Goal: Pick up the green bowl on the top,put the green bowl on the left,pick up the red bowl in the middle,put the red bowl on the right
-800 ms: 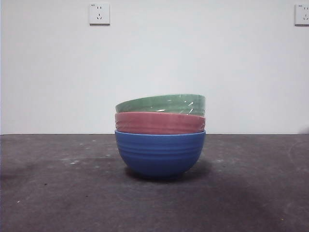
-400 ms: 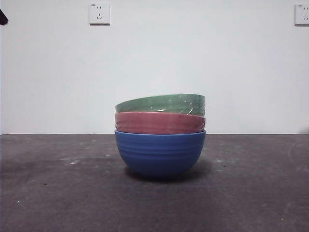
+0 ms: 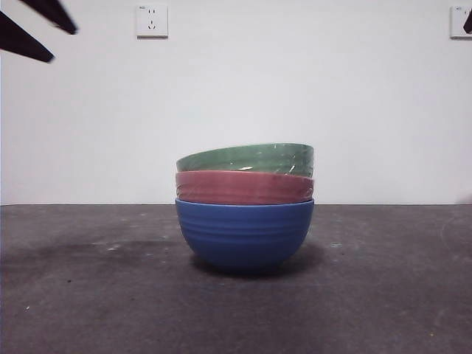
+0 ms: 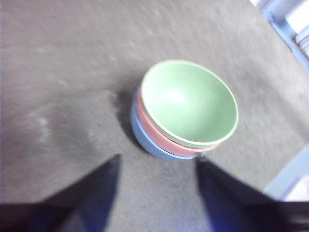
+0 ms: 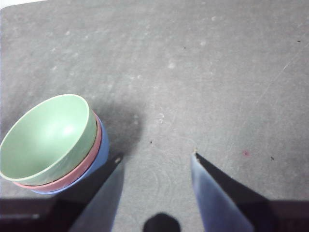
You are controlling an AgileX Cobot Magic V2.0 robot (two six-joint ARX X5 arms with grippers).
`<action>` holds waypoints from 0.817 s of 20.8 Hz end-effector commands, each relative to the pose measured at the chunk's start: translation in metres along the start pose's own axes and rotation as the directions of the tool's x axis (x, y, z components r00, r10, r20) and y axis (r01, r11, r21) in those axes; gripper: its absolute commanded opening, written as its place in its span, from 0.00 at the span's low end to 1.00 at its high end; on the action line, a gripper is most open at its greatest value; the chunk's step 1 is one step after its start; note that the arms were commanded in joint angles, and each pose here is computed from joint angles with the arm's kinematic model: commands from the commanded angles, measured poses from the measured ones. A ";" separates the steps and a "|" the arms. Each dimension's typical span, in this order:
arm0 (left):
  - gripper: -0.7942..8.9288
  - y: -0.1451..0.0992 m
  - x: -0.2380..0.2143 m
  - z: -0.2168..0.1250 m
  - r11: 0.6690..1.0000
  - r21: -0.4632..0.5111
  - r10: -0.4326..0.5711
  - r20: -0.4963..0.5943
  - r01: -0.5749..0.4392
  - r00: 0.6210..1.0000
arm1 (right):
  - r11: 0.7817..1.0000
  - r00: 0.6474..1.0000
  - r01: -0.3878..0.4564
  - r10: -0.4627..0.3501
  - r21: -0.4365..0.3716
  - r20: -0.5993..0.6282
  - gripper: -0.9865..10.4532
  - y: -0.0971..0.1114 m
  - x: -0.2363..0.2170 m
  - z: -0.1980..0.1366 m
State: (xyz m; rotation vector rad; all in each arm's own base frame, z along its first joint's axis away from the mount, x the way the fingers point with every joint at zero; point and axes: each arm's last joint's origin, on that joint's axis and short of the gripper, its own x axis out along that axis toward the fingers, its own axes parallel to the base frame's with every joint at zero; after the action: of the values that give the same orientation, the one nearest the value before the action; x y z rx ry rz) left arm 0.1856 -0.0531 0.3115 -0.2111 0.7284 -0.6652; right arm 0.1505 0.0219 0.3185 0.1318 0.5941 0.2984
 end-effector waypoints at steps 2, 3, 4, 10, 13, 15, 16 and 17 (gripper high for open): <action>0.42 -0.016 0.025 0.018 0.998 0.050 -0.020 -0.093 0.024 0.995 | 1.000 1.000 -0.023 0.024 -0.009 0.004 0.28 0.001 -0.001 0.001; 0.42 -0.023 0.033 0.024 0.996 0.083 -0.034 -0.127 0.045 0.991 | 0.999 0.999 -0.036 0.036 -0.008 0.003 0.28 0.002 -0.001 0.001; 0.42 -0.031 0.042 0.031 0.992 0.108 -0.049 -0.157 0.067 0.986 | 0.999 0.999 -0.052 0.052 -0.004 0.001 0.28 0.002 -0.001 0.001; 0.42 -0.094 0.085 0.043 0.889 0.353 -0.158 -0.362 0.292 0.919 | 0.999 0.999 -0.054 0.054 -0.002 -0.001 0.28 0.002 -0.001 0.001; 0.42 -0.115 0.110 0.035 0.851 0.452 -0.072 -0.405 0.267 0.912 | 0.998 0.998 -0.055 0.055 -0.002 -0.001 0.28 0.002 -0.001 0.001; 0.42 -0.118 0.131 0.027 0.833 0.502 0.004 -0.426 0.233 0.905 | 0.999 0.999 -0.055 0.055 -0.001 -0.003 0.28 0.002 -0.001 0.000; 0.42 -0.117 0.142 0.023 0.820 0.532 0.047 -0.433 0.212 0.900 | 0.999 0.999 -0.054 0.054 -0.001 -0.004 0.28 0.002 -0.001 0.000; 0.42 -0.117 0.151 0.021 0.808 0.559 0.087 -0.426 0.187 0.900 | 0.999 0.999 -0.054 0.054 -0.001 -0.005 0.28 0.002 -0.001 0.000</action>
State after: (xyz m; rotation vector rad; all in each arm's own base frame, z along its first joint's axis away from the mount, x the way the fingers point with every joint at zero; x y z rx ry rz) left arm 0.2252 -0.2375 0.2932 0.4837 0.9234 -0.9710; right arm 0.1497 0.0232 0.3183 0.1476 0.6020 0.3486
